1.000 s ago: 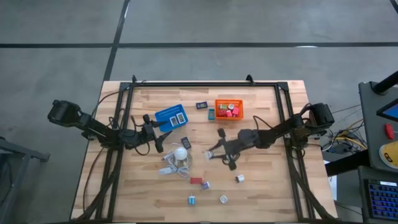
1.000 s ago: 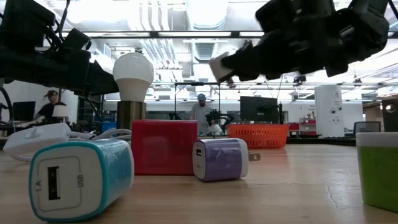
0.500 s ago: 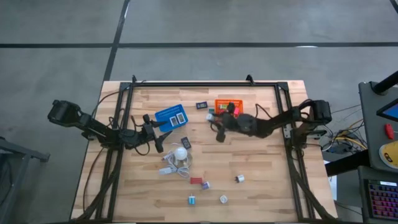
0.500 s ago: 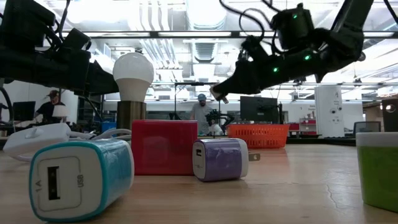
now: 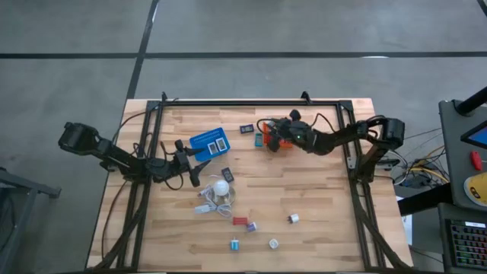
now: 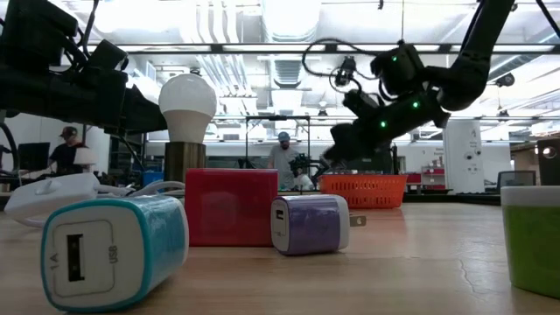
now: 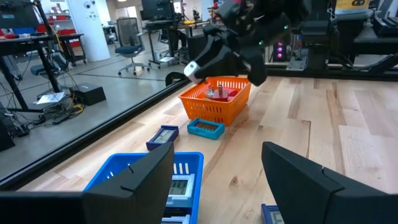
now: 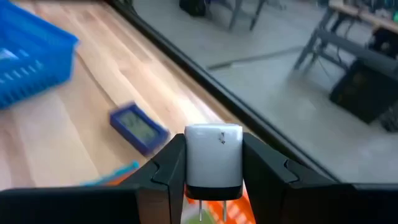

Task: Pick & Place Office items
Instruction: Put the top white charger adapter into the orange bin, then put the white charger adapter into the orange bin

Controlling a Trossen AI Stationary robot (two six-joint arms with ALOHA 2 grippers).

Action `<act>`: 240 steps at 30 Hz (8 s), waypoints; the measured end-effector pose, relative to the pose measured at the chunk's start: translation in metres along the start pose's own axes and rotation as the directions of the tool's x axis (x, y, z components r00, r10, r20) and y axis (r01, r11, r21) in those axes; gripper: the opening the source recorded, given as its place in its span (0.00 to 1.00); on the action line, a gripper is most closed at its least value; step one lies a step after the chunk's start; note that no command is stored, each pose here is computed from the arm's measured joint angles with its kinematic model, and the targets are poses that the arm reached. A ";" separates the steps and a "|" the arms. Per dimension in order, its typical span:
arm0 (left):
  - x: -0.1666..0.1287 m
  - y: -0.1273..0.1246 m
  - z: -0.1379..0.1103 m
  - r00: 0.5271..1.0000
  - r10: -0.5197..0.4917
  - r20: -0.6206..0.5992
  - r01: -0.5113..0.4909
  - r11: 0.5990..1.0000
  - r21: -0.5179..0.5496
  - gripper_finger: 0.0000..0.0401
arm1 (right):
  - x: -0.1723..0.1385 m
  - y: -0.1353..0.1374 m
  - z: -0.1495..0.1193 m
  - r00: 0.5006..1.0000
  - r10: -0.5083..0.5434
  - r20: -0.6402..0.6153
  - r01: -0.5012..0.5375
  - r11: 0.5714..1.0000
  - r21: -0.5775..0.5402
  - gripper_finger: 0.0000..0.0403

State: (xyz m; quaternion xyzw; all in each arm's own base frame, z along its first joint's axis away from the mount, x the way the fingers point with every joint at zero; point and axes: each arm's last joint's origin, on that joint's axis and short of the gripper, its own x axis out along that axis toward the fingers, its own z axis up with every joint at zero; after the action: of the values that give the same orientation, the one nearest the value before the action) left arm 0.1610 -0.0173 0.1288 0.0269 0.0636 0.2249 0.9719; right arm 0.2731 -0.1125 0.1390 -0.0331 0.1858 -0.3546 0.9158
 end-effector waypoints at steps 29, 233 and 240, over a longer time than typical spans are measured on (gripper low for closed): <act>0.000 0.000 -0.001 1.000 0.000 -0.008 0.000 1.000 0.007 0.62 | 0.008 0.001 -0.001 0.967 0.035 -0.252 -0.038 0.999 -0.007 0.29; 0.000 0.000 -0.005 0.999 -0.002 -0.039 0.002 1.000 -0.010 0.62 | -0.107 0.135 -0.022 0.398 0.909 0.124 -0.856 0.417 -0.305 0.31; 0.000 0.000 -0.005 0.999 -0.002 -0.039 0.002 1.000 -0.010 0.62 | -0.088 0.105 -0.026 0.431 0.888 0.160 -0.841 0.460 -0.285 0.31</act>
State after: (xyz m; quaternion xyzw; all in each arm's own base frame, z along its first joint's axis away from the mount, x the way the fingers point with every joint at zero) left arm 0.1607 -0.0173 0.1240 0.0173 0.0816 0.2247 0.9708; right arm 0.2702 0.0262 0.1223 -0.0578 0.0699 0.1914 0.9773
